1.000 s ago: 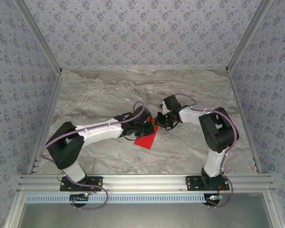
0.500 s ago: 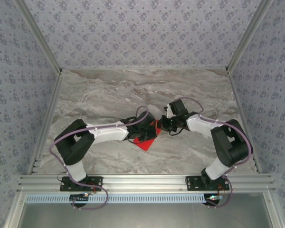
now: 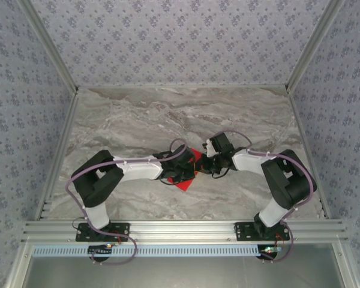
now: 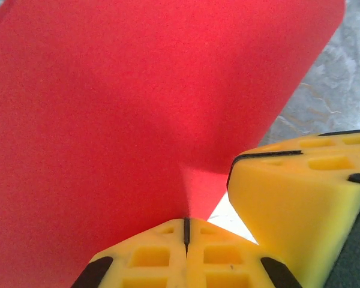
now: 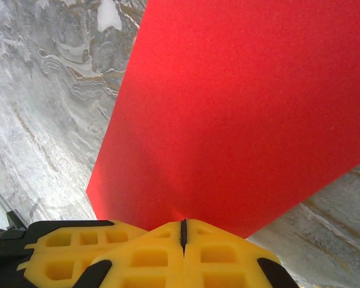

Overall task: Fold a paper plane with a square sheet of paper (pick it up from the middle)
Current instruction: Rotate the square sheet of paper at the center of the table.

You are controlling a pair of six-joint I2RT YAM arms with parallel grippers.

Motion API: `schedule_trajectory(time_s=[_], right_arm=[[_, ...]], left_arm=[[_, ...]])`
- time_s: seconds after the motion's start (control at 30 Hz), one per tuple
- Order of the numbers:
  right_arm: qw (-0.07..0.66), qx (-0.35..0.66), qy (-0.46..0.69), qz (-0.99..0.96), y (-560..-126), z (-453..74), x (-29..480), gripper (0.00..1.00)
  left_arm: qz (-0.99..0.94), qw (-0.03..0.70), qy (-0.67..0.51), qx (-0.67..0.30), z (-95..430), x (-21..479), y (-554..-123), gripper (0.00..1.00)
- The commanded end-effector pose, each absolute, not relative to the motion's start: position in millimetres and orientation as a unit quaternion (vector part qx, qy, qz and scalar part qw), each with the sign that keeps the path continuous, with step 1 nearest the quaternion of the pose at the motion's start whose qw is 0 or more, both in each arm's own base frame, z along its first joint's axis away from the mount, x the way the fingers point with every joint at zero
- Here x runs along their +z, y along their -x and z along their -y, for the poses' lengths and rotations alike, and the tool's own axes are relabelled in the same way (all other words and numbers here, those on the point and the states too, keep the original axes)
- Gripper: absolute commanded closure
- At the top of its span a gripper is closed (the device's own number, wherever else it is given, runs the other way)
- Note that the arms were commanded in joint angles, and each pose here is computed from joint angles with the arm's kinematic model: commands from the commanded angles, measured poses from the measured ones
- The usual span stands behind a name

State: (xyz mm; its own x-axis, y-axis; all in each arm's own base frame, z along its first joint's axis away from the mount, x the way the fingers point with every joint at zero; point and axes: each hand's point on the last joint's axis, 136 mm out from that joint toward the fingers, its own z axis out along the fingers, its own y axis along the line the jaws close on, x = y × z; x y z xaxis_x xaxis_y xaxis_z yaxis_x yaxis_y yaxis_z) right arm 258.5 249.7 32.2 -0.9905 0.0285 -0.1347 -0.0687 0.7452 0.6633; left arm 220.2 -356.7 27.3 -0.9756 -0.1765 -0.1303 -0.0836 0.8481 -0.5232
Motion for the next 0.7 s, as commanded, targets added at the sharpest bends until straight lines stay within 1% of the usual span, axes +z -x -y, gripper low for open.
schedule_trajectory(time_s=[0.0,0.43,0.57,0.67], right_arm=[[0.05,0.354,0.016,-0.934,-250.2,-250.8,23.0,1.0],[0.045,0.313,0.007,-0.949,-251.7,-231.6,0.2,1.0],[0.05,0.3,-0.012,-0.953,-261.8,-217.6,-5.6,1.0],[0.061,0.297,-0.039,-0.952,-279.0,-200.0,-5.6,1.0]], left_arm=[[-0.957,0.086,0.068,-0.267,360.2,24.3,-219.0,1.0],[-0.964,0.075,0.07,-0.245,352.2,15.9,-213.9,1.0],[-0.97,0.057,0.075,-0.224,344.4,7.6,-207.2,1.0],[-0.975,0.043,0.083,-0.203,334.2,-0.3,-199.7,1.0]])
